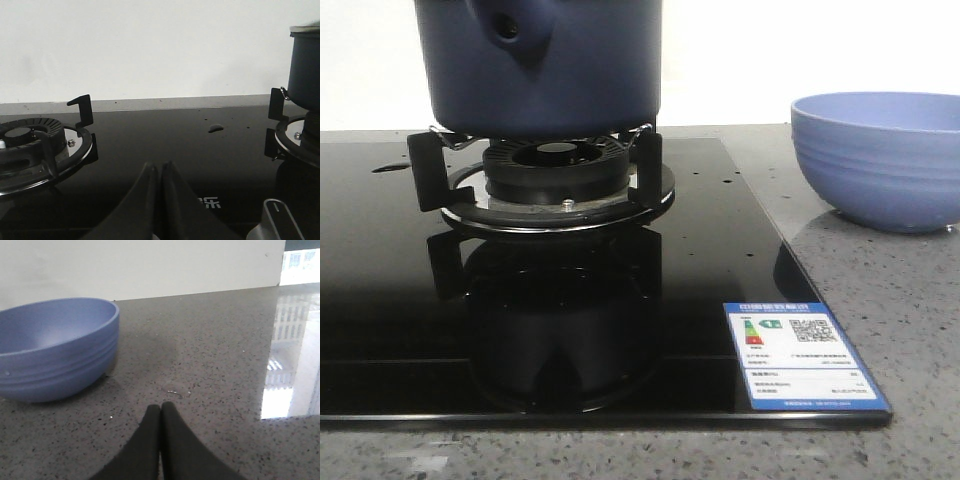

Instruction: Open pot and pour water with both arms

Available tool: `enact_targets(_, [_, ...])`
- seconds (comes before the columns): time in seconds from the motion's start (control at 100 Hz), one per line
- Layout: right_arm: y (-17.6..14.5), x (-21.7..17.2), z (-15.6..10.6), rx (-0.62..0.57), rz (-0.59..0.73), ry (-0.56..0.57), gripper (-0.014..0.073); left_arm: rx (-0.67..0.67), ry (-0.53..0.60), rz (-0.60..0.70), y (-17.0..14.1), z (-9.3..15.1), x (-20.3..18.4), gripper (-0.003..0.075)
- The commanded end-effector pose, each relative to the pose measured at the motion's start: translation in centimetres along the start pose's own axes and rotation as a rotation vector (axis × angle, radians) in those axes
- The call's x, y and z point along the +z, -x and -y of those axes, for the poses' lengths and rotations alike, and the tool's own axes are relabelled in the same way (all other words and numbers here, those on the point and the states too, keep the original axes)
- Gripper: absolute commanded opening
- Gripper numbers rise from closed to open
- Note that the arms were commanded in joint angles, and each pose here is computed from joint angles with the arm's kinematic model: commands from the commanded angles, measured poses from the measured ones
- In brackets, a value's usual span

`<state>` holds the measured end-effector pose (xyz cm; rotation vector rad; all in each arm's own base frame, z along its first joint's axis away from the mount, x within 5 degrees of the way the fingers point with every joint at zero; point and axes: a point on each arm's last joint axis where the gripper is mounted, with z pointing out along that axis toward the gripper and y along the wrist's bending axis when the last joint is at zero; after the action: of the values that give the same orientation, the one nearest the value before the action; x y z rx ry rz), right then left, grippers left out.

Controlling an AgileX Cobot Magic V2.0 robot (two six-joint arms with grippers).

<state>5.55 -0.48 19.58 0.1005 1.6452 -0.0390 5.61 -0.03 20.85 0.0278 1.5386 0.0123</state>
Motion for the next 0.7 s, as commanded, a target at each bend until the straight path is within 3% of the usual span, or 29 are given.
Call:
enact_targets(0.0, [0.02,0.00,0.04,-0.004,0.077,-0.005,-0.0052,-0.009,-0.009,0.065,-0.39,0.10,-0.11,-0.0020])
enact_targets(0.69, [0.02,0.00,0.04,-0.004,0.077,-0.005,-0.0052,0.029,-0.008,0.067,-0.37,0.11,-0.11,-0.0020])
